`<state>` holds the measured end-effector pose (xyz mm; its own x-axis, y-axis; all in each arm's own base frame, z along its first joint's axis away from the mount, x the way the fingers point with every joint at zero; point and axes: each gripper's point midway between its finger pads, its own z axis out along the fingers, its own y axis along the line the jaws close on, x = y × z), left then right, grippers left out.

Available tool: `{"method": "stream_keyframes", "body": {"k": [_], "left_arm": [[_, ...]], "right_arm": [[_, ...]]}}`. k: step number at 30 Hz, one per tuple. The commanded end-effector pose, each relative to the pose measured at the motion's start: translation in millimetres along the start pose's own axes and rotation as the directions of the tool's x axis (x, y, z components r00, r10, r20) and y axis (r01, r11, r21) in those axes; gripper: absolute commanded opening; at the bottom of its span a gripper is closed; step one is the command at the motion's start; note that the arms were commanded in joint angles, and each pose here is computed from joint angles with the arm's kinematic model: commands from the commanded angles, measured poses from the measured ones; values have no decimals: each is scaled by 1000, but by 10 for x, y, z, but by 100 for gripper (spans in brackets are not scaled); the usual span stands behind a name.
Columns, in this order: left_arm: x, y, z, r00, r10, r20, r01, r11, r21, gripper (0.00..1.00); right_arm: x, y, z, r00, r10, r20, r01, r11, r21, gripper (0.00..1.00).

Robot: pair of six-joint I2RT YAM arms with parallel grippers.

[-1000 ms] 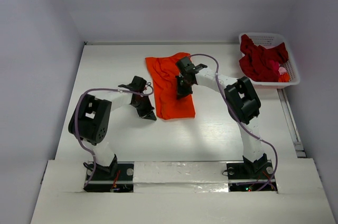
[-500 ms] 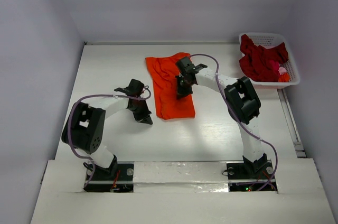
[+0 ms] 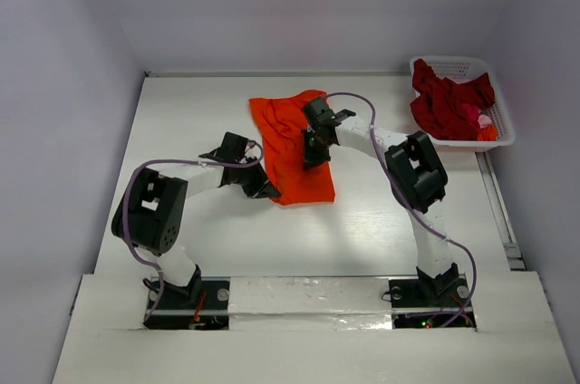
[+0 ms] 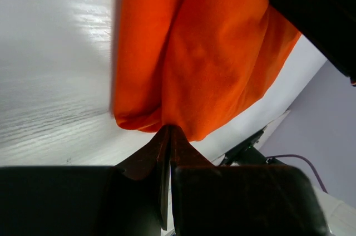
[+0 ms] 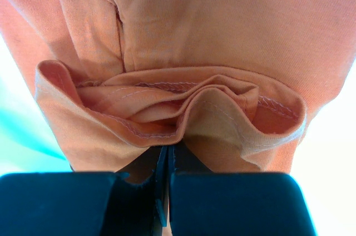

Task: Fold and stack the t-shirts
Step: Fold the folded rectangular tshirt in 1/3 of the way

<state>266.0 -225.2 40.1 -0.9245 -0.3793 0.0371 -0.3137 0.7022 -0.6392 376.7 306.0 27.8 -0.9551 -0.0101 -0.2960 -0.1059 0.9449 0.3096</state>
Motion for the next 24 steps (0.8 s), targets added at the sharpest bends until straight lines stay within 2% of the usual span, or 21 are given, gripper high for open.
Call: {"method": "stream_keyframes", "body": {"k": [1, 9, 24], "left_arm": [[-120, -125, -47, 999, -23, 31, 20, 996, 87, 0], [-280, 36, -90, 995, -36, 94, 33, 999, 38, 0], [-275, 185, 7, 995, -52, 90, 52, 999, -3, 0]], "right_arm": [[91, -42, 36, 1000, -5, -17, 5, 1000, 21, 0], [92, -33, 42, 1000, -3, -18, 4, 1000, 16, 0], [95, -28, 48, 1000, 0, -20, 1, 1000, 13, 0]]}}
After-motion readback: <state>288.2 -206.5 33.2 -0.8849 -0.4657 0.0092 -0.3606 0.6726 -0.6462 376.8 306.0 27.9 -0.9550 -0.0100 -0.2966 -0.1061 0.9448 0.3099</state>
